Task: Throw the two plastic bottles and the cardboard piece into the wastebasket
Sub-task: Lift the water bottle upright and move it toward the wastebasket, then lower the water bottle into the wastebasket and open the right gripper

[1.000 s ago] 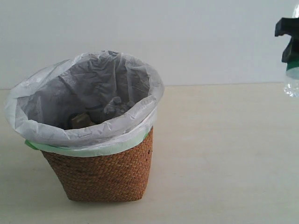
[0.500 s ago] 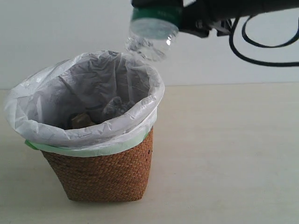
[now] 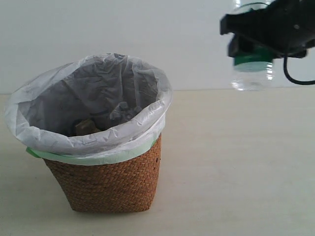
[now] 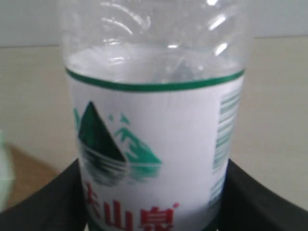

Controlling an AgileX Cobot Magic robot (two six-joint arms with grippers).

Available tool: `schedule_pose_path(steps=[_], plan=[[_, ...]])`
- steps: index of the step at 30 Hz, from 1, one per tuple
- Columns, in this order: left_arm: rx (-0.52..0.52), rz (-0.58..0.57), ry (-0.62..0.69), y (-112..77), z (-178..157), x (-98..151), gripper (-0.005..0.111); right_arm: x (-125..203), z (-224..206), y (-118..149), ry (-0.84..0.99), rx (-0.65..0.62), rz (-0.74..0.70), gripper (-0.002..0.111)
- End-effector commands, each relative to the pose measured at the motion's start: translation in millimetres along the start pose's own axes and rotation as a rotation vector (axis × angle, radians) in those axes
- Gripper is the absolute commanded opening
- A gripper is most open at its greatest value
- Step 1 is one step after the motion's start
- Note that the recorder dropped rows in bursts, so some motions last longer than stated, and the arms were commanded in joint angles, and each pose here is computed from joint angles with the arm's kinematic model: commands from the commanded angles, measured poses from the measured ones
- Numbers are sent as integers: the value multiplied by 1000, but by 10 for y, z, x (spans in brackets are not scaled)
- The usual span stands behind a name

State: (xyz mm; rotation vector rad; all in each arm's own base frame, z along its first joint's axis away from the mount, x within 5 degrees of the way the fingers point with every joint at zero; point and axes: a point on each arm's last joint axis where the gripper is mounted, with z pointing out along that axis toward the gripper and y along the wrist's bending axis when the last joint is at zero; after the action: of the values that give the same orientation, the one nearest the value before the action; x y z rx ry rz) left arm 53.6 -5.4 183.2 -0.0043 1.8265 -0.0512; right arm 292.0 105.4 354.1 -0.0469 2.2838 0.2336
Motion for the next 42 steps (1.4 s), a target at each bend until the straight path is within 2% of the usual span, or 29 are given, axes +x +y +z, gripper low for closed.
schedule_pose_path(steps=[1, 4, 7, 10, 11, 12, 15, 17, 18, 19, 20, 21, 22, 23, 26, 29, 34, 38, 42], plan=[[-3, 7, 2, 3, 2, 11, 4, -31, -65, -367, -11, 394, -41, 0], [-3, 7, 2, 3, 2, 11, 4, -14, -50, -390, 11, 424, -51, 0], [-3, 7, 2, 3, 2, 11, 4, -19, -7, -271, -6, 290, -13, 0], [-3, 7, 2, 3, 2, 11, 4, -67, 27, 22, -63, -25, 7, 0], [-3, 7, 2, 3, 2, 11, 4, -90, 6, 202, -97, -184, 51, 0], [-3, 7, 2, 3, 2, 11, 4, -112, -31, 333, -129, -286, 17, 0], [-3, 7, 2, 3, 2, 11, 4, -214, -298, 817, -171, -674, 37, 4], [-3, 7, 2, 3, 2, 11, 4, -333, -507, 1040, -196, -922, 78, 18], [-3, 7, 2, 3, 2, 11, 4, -393, -568, 1094, -206, -991, 109, 28], [-3, 7, 2, 3, 2, 11, 4, -453, -623, 1137, -214, -1029, 134, 43], [-3, 7, 2, 3, 2, 11, 4, -507, -673, 1159, -226, -1047, 139, 59], [-3, 7, 2, 3, 2, 11, 4, -556, -708, 1167, -242, -1051, 141, 71], [-3, 7, 2, 3, 2, 11, 4, -579, -723, 1170, -239, -1052, 153, 80], [-3, 7, 2, 3, 2, 11, 4, -584, -706, 1153, -231, -1030, 172, 82], [-3, 7, 2, 3, 2, 11, 4, -559, -626, 1118, -219, -945, 140, 71], [-3, 7, 2, 3, 2, 11, 4, -510, -439, 1149, -155, -930, 151, 63], [-3, 7, 2, 3, 2, 11, 4, -477, -248, 1149, -137, -873, 126, 75], [-3, 7, 2, 3, 2, 11, 4, -488, -189, 1091, -163, -779, 104, 75], [-3, 7, 2, 3, 2, 11, 4, -509, -167, 1059, -193, -738, 85, 75]])
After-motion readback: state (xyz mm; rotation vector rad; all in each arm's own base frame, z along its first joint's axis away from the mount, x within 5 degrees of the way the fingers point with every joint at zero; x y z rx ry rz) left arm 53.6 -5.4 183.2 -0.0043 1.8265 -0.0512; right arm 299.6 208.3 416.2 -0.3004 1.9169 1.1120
